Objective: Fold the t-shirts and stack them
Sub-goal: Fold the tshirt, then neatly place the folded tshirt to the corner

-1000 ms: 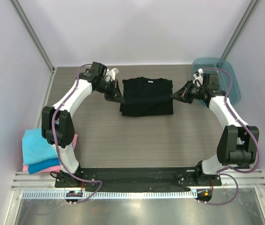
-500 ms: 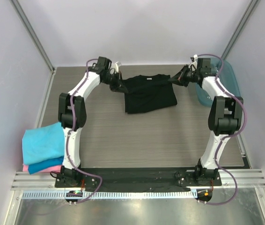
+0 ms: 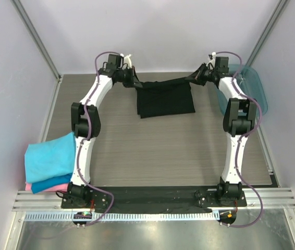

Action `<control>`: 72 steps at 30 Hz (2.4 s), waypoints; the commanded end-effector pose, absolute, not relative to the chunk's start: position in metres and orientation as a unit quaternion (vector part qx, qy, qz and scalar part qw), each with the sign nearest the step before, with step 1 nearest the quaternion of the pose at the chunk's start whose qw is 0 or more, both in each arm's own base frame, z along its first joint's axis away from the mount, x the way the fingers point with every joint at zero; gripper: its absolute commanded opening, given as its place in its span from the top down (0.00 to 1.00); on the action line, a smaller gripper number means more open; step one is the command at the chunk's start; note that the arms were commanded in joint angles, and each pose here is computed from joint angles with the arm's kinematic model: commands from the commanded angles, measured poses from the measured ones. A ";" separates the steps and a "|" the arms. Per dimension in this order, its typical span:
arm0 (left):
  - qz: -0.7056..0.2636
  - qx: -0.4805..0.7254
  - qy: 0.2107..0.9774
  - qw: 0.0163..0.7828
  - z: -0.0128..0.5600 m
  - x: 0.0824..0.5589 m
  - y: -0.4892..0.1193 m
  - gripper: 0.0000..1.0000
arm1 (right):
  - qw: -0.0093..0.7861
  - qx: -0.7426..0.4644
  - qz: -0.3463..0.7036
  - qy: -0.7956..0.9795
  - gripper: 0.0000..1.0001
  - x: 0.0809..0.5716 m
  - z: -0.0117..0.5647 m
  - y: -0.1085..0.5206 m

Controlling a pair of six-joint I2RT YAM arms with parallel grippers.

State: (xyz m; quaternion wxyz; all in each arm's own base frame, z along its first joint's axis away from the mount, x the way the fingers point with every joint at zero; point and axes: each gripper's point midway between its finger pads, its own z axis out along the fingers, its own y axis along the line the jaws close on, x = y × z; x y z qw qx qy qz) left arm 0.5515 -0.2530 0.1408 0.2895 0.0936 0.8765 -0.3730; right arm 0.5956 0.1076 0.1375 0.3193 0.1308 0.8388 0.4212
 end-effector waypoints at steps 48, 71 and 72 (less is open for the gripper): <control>-0.479 0.000 0.857 0.191 0.014 0.566 -0.289 0.32 | 0.324 -0.020 0.248 0.913 0.58 0.585 0.052 0.071; -0.550 0.016 0.826 0.126 0.059 0.513 -0.337 1.00 | 0.361 -0.029 0.219 0.906 0.58 0.559 0.112 0.046; -0.550 0.017 0.827 0.118 0.065 0.507 -0.336 1.00 | 0.365 -0.030 0.219 0.904 0.58 0.557 0.119 0.044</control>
